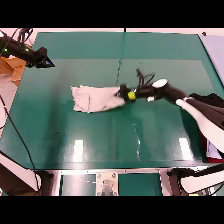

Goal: Fold the shirts.

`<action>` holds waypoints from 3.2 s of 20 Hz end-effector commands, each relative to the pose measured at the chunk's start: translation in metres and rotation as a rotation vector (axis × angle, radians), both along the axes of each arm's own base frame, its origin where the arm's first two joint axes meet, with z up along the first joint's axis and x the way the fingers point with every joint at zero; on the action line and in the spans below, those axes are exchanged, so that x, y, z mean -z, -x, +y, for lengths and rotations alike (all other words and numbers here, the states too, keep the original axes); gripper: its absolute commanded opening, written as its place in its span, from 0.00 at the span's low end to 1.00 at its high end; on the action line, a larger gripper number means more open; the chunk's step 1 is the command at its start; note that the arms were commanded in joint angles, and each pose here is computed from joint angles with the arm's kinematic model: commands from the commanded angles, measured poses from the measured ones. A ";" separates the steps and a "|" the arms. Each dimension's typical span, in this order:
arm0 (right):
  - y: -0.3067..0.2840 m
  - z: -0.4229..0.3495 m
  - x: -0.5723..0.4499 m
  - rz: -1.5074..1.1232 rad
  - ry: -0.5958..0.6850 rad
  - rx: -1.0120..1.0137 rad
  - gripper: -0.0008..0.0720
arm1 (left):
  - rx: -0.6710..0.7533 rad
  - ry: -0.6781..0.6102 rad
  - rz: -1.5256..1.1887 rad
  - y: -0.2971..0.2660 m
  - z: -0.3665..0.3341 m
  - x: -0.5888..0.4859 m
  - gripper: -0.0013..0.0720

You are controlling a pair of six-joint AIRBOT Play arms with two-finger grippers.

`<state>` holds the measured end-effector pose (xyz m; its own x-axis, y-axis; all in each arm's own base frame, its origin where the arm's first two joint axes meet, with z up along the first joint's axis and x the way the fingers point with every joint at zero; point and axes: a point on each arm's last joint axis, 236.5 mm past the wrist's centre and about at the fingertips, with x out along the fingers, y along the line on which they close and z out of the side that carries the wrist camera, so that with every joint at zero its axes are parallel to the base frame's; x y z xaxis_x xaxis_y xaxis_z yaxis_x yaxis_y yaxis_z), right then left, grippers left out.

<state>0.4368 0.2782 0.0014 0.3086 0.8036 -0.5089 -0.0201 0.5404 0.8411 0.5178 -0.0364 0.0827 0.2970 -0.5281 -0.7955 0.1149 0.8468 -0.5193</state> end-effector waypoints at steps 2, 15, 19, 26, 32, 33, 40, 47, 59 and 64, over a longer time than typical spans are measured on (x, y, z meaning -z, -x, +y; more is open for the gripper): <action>-0.051 -0.075 -0.157 -0.283 -0.058 0.135 0.03 | 0.001 -0.004 0.003 0.001 0.001 0.000 0.04; 0.062 -0.512 -0.219 -0.102 0.229 0.989 0.03 | 0.011 0.012 0.091 0.015 -0.002 0.025 0.04; 0.163 -0.557 -0.213 0.068 0.450 1.167 0.03 | 0.019 0.008 0.087 0.016 -0.002 0.026 0.04; 0.280 -0.544 -0.115 0.540 0.555 1.204 0.03 | 0.044 0.004 0.084 0.018 -0.002 0.026 0.04; 0.339 -0.517 -0.048 0.857 0.581 1.124 0.03 | 0.077 0.005 0.096 0.025 -0.004 0.026 0.04; 0.348 -0.517 -0.046 0.893 0.602 1.124 0.03 | 0.079 0.004 0.095 0.025 -0.004 0.027 0.04; 0.359 -0.492 -0.067 0.994 0.536 1.071 0.88 | 0.112 0.050 0.046 0.021 -0.015 0.017 0.04; 0.226 -0.442 -0.128 0.593 0.267 0.917 0.04 | 0.111 0.010 -0.201 0.018 -0.020 -0.065 0.04; 0.162 -0.205 -0.056 0.048 0.701 0.094 0.03 | 0.317 -0.032 -0.053 0.176 -0.134 -0.019 0.04; 0.175 -0.164 -0.042 0.005 0.685 -0.010 0.03 | 0.288 -0.034 0.022 0.215 -0.132 0.021 0.04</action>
